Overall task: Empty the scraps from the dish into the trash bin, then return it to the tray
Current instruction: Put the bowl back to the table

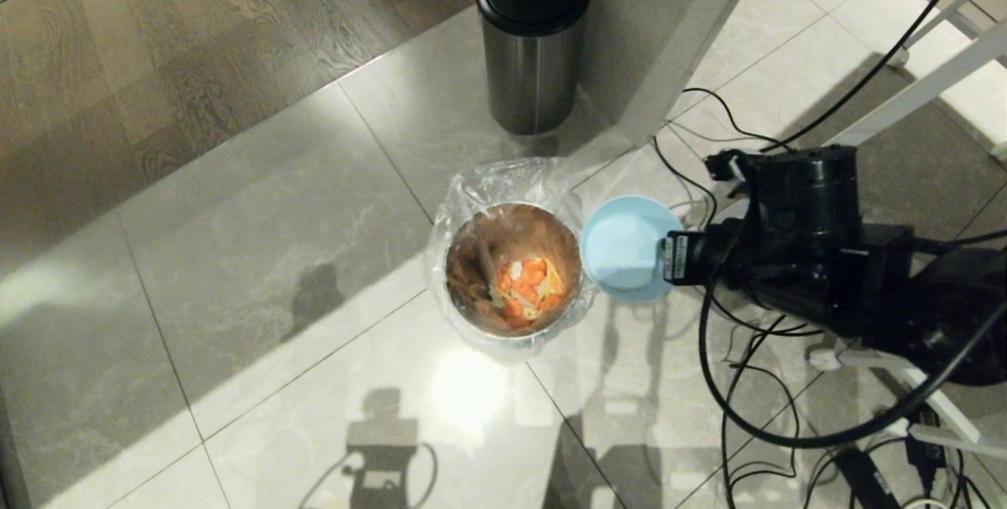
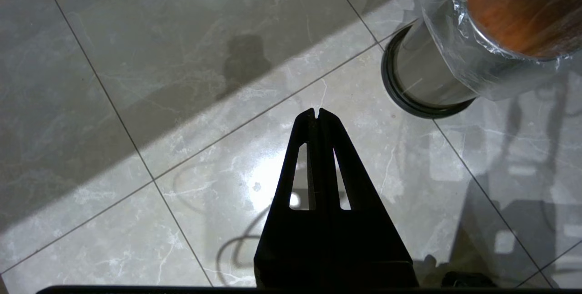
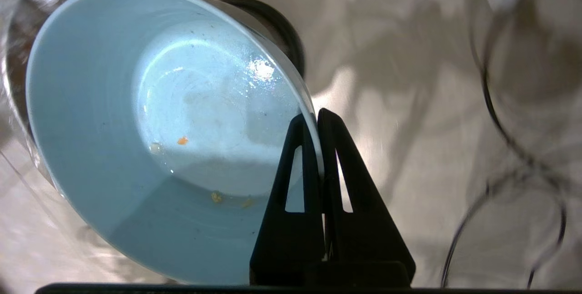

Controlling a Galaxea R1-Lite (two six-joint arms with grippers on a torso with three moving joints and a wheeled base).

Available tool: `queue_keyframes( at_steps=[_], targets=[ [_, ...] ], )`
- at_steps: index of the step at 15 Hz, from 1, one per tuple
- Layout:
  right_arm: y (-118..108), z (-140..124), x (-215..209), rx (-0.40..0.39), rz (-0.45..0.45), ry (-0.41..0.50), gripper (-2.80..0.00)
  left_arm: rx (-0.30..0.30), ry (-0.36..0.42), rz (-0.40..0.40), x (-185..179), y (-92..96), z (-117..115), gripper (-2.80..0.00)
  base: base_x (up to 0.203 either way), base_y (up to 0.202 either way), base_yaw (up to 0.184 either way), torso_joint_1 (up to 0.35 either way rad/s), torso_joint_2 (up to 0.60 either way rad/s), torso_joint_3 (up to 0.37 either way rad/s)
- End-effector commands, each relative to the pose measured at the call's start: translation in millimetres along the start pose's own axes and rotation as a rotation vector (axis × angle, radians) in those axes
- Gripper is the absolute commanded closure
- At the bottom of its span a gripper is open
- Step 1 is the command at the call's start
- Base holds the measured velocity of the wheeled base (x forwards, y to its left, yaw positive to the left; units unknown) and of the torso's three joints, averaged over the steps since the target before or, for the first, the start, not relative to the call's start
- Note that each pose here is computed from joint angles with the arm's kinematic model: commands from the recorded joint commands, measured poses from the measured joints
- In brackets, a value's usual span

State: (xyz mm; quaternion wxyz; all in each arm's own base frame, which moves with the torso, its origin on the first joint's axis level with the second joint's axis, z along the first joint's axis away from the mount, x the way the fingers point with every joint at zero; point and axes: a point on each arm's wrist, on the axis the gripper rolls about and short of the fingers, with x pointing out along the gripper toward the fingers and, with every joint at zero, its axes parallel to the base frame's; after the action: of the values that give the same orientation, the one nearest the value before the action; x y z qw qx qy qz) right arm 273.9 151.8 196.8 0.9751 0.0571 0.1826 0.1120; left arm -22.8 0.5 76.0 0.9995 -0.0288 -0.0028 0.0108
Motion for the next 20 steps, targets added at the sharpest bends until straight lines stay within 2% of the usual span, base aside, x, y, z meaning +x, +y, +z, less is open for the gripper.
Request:
queue_keyframes(
  at_steps=[1,4,7,15,20],
  targets=[
    [-16,9,-22,0.119,-0.056,0.049,0.0,-0.001,0.0,0.001,0,0.0,0,0.0,0.0,0.0,0.0,0.0,0.0,0.0],
    [-42,-2,-42,0.226,-0.191,0.216,0.0,-0.001,0.0,0.001,0,0.0,0,0.0,0.0,0.0,0.0,0.0,0.0,0.0],
    [-67,-27,-57,0.248,-0.285,0.288,0.0,-0.001,0.0,0.0,0,0.0,0,0.0,0.0,0.0,0.0,0.0,0.0,0.0],
    [-101,-122,-118,0.113,-0.334,0.365,0.0,-0.001,0.0,0.0,0,0.0,0,0.0,0.0,0.0,0.0,0.0,0.0,0.0],
    [-113,-165,-151,0.083,-0.363,0.389,0.0,-0.001,-0.001,0.0,0,0.0,0,0.0,0.0,0.0,0.0,0.0,0.0,0.0]
  ],
)
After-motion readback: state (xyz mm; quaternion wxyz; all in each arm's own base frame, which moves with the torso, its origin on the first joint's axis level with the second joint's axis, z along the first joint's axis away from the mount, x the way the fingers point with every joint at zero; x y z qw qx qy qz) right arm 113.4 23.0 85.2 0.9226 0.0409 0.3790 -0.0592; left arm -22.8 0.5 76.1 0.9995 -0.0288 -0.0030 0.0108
